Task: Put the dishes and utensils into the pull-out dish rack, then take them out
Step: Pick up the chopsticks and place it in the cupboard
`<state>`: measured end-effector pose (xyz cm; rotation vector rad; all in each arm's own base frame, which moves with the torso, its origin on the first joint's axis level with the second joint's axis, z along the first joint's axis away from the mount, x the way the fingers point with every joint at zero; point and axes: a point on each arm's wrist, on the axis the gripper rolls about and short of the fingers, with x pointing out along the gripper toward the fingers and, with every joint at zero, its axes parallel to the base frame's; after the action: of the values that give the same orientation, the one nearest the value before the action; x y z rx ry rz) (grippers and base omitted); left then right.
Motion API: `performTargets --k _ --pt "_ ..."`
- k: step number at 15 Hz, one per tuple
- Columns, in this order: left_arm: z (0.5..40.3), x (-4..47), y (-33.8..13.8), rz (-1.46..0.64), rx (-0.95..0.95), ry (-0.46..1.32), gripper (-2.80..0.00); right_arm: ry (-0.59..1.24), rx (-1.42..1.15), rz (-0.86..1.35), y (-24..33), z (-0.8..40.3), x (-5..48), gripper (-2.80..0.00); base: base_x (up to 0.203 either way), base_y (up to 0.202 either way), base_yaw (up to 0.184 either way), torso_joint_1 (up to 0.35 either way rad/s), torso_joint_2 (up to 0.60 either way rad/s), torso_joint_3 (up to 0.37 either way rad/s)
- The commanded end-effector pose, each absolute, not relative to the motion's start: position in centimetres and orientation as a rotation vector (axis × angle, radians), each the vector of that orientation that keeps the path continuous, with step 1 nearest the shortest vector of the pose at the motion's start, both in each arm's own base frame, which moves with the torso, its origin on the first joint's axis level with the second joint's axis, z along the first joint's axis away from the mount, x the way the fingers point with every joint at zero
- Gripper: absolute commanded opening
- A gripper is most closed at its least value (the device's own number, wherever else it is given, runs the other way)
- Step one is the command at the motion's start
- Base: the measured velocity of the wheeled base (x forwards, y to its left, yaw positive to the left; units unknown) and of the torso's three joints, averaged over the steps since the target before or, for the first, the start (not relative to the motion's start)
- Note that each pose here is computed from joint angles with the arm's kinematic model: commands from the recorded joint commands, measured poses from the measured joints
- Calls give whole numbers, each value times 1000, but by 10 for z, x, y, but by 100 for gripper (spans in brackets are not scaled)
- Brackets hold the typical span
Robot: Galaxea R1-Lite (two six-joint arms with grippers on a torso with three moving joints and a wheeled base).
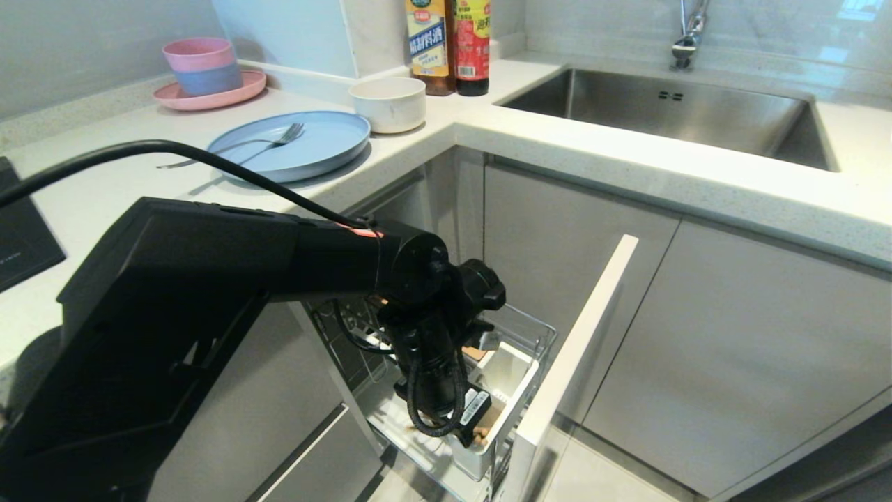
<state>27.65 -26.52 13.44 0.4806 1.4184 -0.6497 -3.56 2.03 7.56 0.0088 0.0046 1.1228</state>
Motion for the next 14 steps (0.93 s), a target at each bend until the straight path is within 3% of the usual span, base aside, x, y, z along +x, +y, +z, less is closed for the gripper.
performTargets --k 1,3,4,5,7,9,12,14 --pt "136 276 -264 -648 480 1418 0 15 5 2768 8 75 -66 -280 0 0 0 0 0 0" --pt "139 276 -265 -650 479 1409 0 17 2 3174 -1 75 -68 -280 0 0 0 0 0 0" --pt "141 275 -264 -650 476 1404 0 17 1 3259 -3 75 -68 -280 0 0 0 0 0 0" --pt "143 274 -264 -653 476 1399 0 17 1 3261 -3 75 -68 -280 0 0 0 0 0 0" --pt "150 271 -263 -658 472 1382 0 16 3 3019 3 75 -68 -280 0 0 0 0 0 0" --pt "159 268 -260 -662 463 1361 0 14 7 2463 14 75 -63 -280 0 0 0 0 0 0" --pt "181 261 -253 -671 446 1307 0 7 10 1114 20 75 -35 -280 0 0 0 0 0 0" --pt "196 254 -247 -679 433 1272 0 4 11 436 10 75 -25 -280 0 0 0 0 0 0"
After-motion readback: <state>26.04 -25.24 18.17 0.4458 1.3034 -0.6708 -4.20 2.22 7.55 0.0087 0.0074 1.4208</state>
